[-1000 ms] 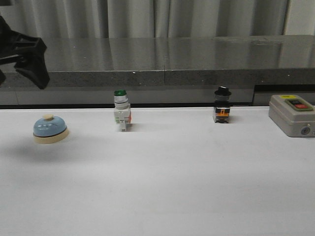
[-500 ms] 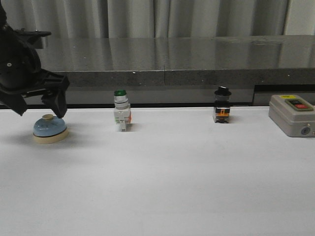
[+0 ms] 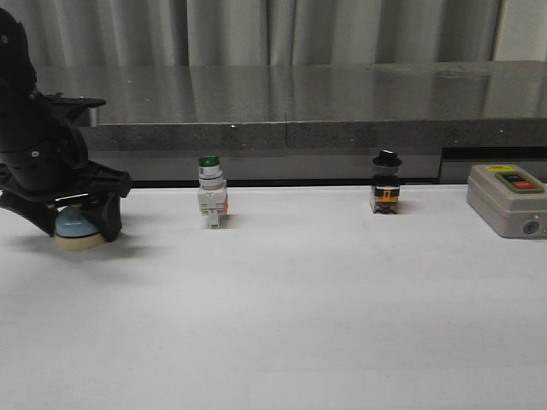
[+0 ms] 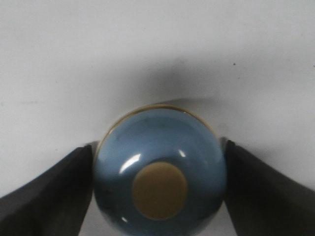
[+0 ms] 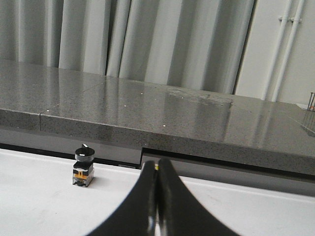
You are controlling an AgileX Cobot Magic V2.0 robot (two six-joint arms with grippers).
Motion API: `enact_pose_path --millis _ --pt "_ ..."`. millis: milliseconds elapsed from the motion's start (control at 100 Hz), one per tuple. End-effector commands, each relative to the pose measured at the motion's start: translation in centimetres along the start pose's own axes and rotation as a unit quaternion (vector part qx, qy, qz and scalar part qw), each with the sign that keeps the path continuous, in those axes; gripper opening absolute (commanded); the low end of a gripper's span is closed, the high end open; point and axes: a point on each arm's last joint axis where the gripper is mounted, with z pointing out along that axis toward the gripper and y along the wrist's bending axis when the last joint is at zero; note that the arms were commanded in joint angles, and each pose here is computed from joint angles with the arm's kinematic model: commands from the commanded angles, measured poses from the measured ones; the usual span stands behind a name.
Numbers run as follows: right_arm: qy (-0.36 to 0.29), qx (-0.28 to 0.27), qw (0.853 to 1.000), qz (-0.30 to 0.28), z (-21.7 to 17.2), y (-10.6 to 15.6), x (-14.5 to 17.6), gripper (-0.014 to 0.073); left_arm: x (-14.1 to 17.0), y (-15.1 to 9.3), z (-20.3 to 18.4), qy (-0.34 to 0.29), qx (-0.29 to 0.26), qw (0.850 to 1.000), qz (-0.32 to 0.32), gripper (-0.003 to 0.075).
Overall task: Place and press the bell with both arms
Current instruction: 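Lift the blue bell with the left gripper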
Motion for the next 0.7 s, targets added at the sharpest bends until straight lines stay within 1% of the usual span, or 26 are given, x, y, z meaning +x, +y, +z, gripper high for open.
enact_pose_path --millis 0,80,130,180,280,400,560,690 --pt "-0.059 0.015 0.998 -0.009 -0.2 -0.3 -1.7 -0.0064 -1.8 -0.9 -2.3 -0.054 0.007 0.998 0.005 0.0353" --pt "-0.059 0.015 0.998 -0.009 -0.2 -0.3 -1.7 -0.0064 -1.8 -1.1 -2.3 -0.054 0.009 0.998 0.007 0.0234" --pt "-0.059 0.015 0.998 -0.009 -0.2 -0.3 -1.7 -0.0064 -1.8 -1.1 -2.3 -0.054 0.009 0.998 0.007 0.0189" --pt "-0.059 0.015 0.998 -0.009 -0.2 -0.3 -1.7 -0.0064 -1.7 -1.1 -2.3 -0.051 0.009 0.999 0.007 0.0165" --pt "-0.059 0.015 0.998 -0.009 -0.2 -0.3 -1.7 -0.0064 -1.6 -1.1 -2.7 -0.041 0.006 0.999 0.012 0.0156" --pt "-0.059 0.015 0.998 -0.009 -0.2 -0.3 -1.7 -0.0064 -1.6 -1.1 -4.4 -0.035 0.006 0.999 0.012 0.0156" --pt "-0.059 0.015 0.998 -0.009 -0.2 -0.3 -1.7 -0.0064 -1.8 -1.5 -8.6 -0.052 0.01 0.998 0.017 0.0156" --pt "-0.059 0.015 0.998 -0.009 -0.2 -0.3 -1.7 -0.0064 -1.7 -3.3 -12.5 -0.08 0.022 0.996 0.041 0.0156"
